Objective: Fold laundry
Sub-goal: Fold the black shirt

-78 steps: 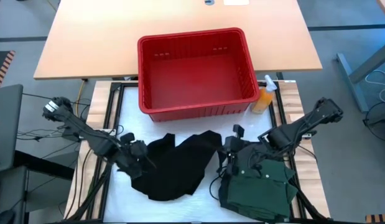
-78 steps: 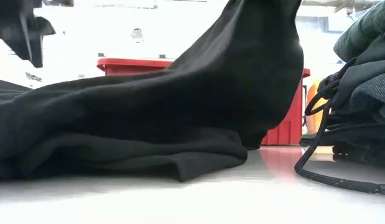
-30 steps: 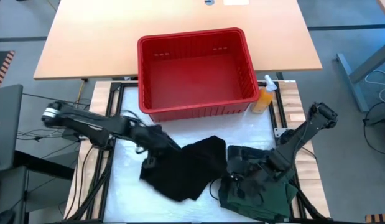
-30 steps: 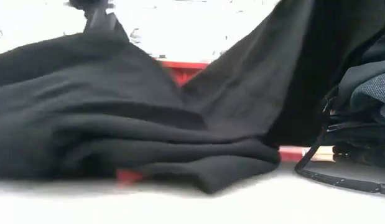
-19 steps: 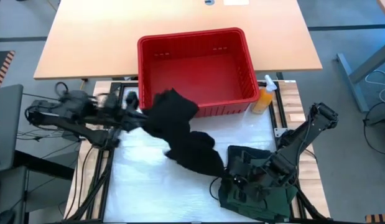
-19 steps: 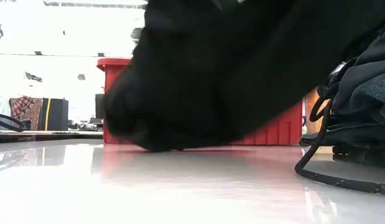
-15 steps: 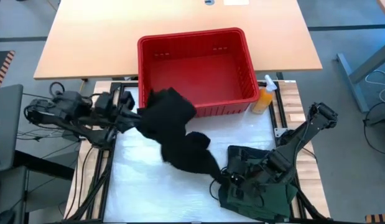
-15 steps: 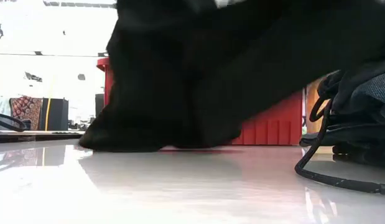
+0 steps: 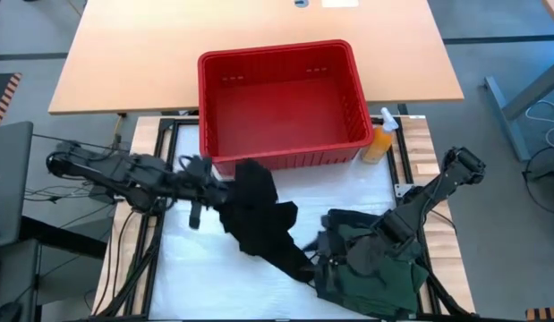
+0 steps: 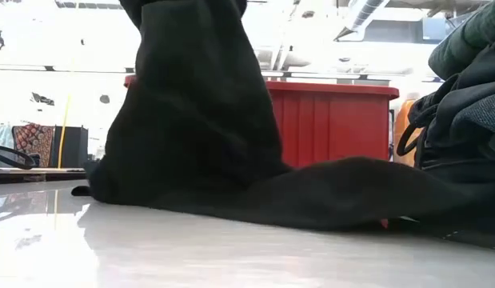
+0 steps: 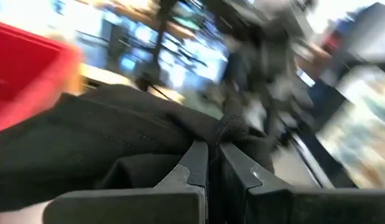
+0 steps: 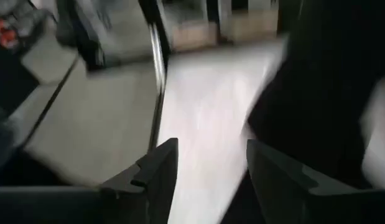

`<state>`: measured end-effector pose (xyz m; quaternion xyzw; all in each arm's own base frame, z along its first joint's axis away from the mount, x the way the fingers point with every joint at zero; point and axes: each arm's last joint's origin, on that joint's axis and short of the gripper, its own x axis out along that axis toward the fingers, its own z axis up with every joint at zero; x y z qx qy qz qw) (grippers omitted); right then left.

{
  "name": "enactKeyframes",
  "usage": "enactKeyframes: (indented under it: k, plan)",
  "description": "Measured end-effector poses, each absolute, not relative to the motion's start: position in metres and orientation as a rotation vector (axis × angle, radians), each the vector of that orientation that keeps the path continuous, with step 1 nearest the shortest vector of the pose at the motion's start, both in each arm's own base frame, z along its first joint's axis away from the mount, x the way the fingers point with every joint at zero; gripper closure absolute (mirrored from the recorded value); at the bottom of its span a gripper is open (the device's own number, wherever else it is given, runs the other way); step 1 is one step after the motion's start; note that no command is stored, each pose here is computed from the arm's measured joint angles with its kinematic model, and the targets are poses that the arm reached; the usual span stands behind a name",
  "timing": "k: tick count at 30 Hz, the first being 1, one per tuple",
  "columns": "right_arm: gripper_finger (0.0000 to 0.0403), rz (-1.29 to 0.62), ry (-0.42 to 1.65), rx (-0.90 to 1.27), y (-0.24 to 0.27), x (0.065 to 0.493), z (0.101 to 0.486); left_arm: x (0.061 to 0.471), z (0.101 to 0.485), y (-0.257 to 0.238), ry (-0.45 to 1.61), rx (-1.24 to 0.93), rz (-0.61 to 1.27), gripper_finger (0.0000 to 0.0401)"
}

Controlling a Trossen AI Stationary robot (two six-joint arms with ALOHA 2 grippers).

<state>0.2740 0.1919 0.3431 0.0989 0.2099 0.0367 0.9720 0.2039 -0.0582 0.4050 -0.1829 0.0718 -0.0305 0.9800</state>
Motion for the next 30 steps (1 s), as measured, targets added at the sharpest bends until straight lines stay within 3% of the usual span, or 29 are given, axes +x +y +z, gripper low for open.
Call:
enactKeyframes:
  k: [4, 7, 10, 16, 25, 28, 30]
  plan:
    - [0.0180, 0.040, 0.159, -0.038, 0.185, 0.287, 0.368, 0.221, 0.391, -0.070, 0.253, -0.325, -0.268, 0.0401]
    - [0.0184, -0.078, 0.082, -0.019, 0.169, 0.297, 0.376, 0.231, 0.386, -0.077, 0.281, -0.325, -0.358, 0.0401]
    - [0.0185, -0.142, 0.084, 0.122, 0.150, 0.307, 0.375, 0.237, 0.382, -0.080, 0.286, -0.305, -0.372, 0.0401]
    - [0.0180, -0.081, 0.172, 0.303, 0.128, 0.318, 0.366, 0.238, 0.381, -0.080, 0.285, -0.274, -0.374, 0.0401]
    - [0.0182, 0.075, 0.266, 0.396, 0.136, 0.340, 0.341, 0.237, 0.380, -0.080, 0.290, -0.206, -0.378, 0.0401]
    - [0.0209, 0.078, 0.279, 0.391, 0.142, 0.349, 0.329, 0.237, 0.380, -0.080, 0.286, -0.183, -0.381, 0.0401]
    - [0.0252, 0.091, 0.261, 0.381, 0.146, 0.353, 0.326, 0.237, 0.378, -0.080, 0.300, -0.173, -0.380, 0.0400]
